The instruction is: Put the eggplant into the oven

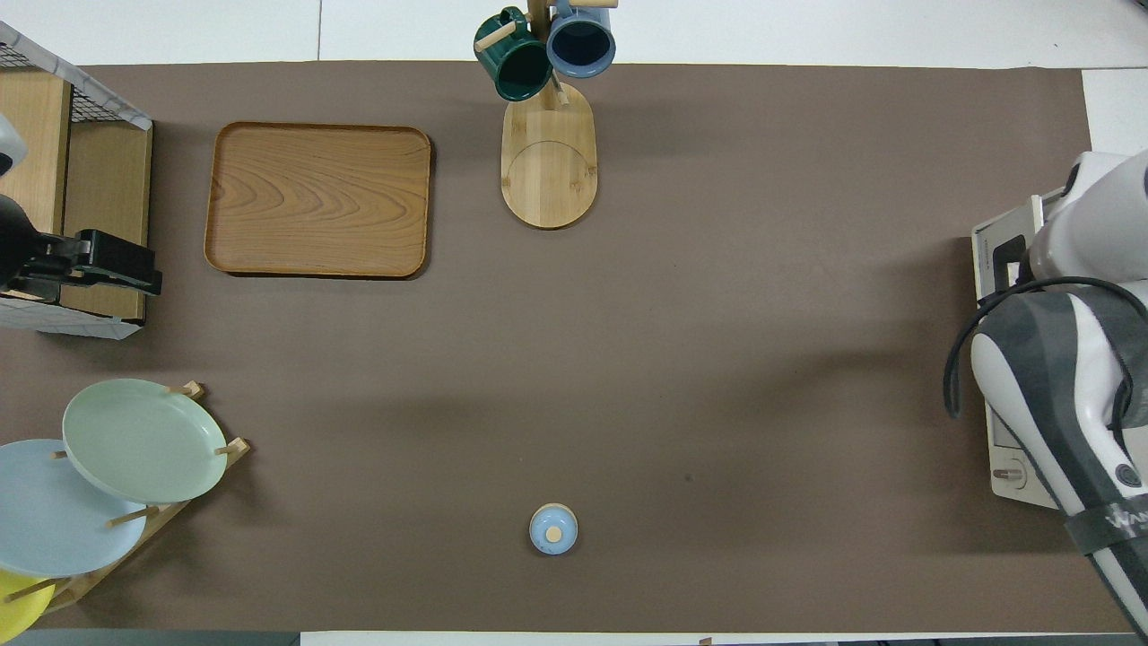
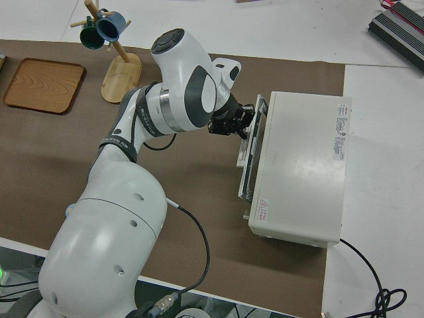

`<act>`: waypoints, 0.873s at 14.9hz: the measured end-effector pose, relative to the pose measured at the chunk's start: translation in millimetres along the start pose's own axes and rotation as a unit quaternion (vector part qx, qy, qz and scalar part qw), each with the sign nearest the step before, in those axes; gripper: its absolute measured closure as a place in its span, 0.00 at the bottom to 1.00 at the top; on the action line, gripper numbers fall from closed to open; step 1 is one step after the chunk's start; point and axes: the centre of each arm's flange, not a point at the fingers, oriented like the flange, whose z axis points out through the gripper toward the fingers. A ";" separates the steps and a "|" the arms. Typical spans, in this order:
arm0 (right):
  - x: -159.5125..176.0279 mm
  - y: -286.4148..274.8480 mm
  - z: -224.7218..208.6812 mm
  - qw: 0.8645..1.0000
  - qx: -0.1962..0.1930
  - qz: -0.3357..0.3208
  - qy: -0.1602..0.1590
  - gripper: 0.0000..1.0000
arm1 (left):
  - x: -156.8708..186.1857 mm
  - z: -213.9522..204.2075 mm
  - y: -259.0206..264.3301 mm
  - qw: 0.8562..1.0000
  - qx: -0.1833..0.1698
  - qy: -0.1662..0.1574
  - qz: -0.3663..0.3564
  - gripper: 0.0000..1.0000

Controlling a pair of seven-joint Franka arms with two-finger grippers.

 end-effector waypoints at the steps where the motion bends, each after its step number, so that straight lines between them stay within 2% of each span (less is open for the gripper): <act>1: -4.8 9.9 -0.5 1.000 0.003 0.004 0.001 0.99 | 0.0 0.0 0.0 1.000 0.000 0.000 0.000 0.00; 4: -9.8 25.8 -19.4 0.998 0.050 0.036 0.000 0.99 | 0.0 0.0 0.0 1.000 0.000 0.000 0.000 0.00; 8: -4.7 24.2 -108.0 0.990 0.124 0.062 0.040 0.99 | 0.0 0.0 0.0 1.000 0.000 0.000 0.000 0.00; 11: 5.8 -11.7 -149.5 0.989 0.130 0.070 0.035 0.99 | 0.0 0.0 0.0 1.000 0.000 0.000 0.000 0.00; 13: 11.7 -24.6 -148.1 0.989 0.132 0.069 0.022 0.85 | 0.0 0.0 0.0 1.000 0.000 0.000 0.000 0.00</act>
